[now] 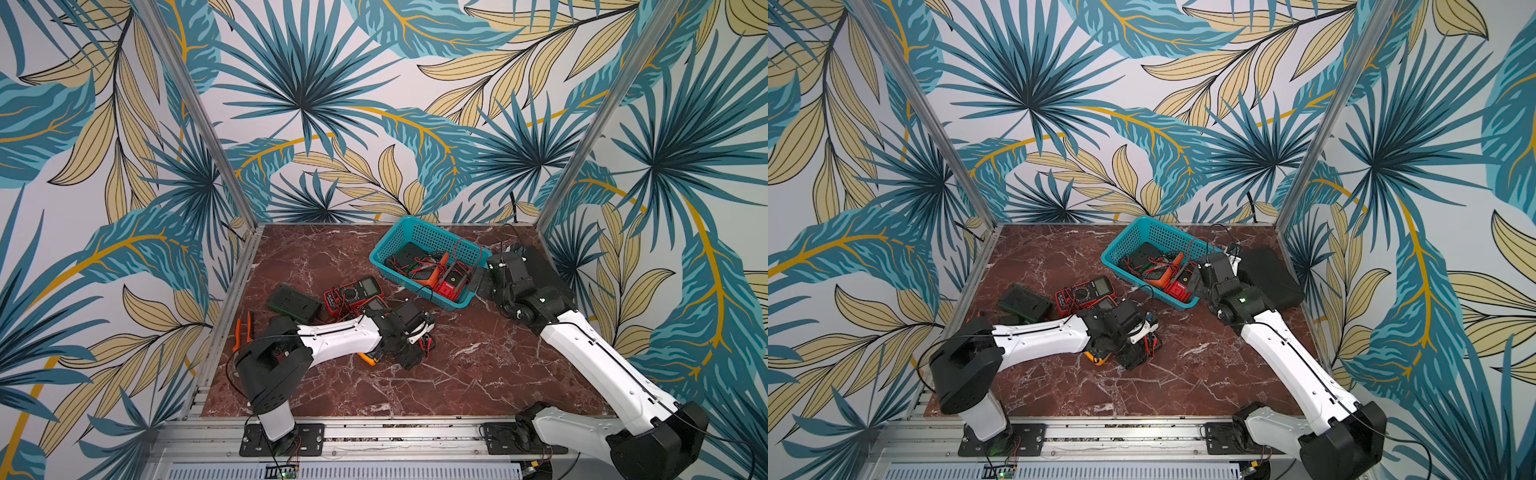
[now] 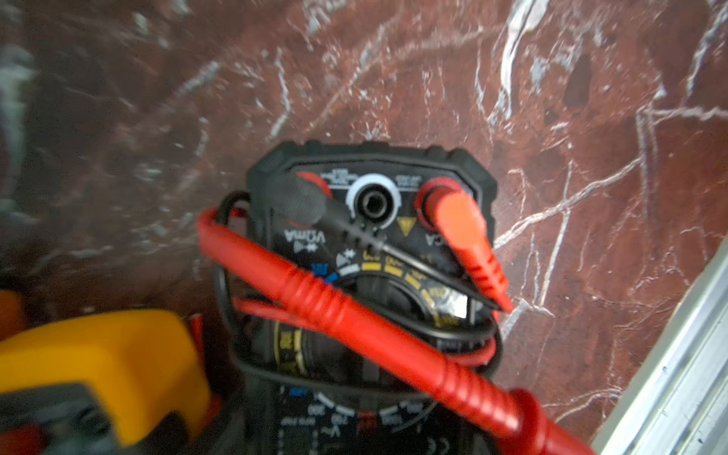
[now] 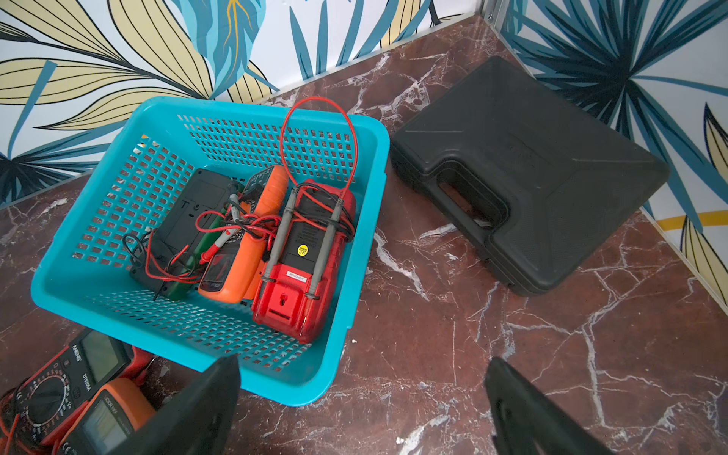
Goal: Put the multimeter into the basket
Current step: Pick up the multimeter from the center of the board, then place the multimeter in the basket.
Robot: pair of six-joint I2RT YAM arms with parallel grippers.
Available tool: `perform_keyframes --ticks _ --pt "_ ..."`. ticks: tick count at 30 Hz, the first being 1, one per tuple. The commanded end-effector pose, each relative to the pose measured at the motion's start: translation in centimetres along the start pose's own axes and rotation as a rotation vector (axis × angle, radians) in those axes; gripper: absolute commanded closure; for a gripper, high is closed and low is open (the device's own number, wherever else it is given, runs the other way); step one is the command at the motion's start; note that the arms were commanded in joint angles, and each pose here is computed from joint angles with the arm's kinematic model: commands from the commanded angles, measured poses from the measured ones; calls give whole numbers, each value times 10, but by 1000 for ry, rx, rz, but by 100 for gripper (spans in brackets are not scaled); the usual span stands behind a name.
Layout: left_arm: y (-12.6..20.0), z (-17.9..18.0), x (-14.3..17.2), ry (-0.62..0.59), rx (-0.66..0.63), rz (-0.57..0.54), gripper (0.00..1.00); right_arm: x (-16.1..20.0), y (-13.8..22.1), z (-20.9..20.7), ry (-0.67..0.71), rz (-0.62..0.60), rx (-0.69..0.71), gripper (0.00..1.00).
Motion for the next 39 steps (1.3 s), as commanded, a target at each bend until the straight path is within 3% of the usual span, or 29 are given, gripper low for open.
perform_keyframes --ticks 1,8,15,20,26,32,39 --pt "56 16 -42 25 -141 -205 100 -5 8 -9 3 -40 18 0" --pt "116 79 -73 116 -357 -353 100 -12 20 -15 -17 -79 1 1" --pt "132 150 -115 107 -469 -418 100 -10 18 -15 -11 -70 1 0" --pt "118 201 -139 130 -484 -417 100 -8 16 -14 -7 -60 2 1" --pt "81 243 -144 163 -477 -325 97 -6 12 -11 -10 -45 -4 1" --pt "56 259 -137 185 -464 -260 96 -3 4 -6 -3 -20 -7 1" --pt "35 254 -132 180 -382 -238 92 -1 0 -1 -6 -3 -22 0"
Point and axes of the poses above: each gripper's point midway between its finger pads, its own y axis back along the fingers, its own z axis along the line the jaws close on, x = y × z, the point moved 7 cm from there along y, back along the fingers, and after that the axes turned 13 degrees about -y, right-handed, at the moved point
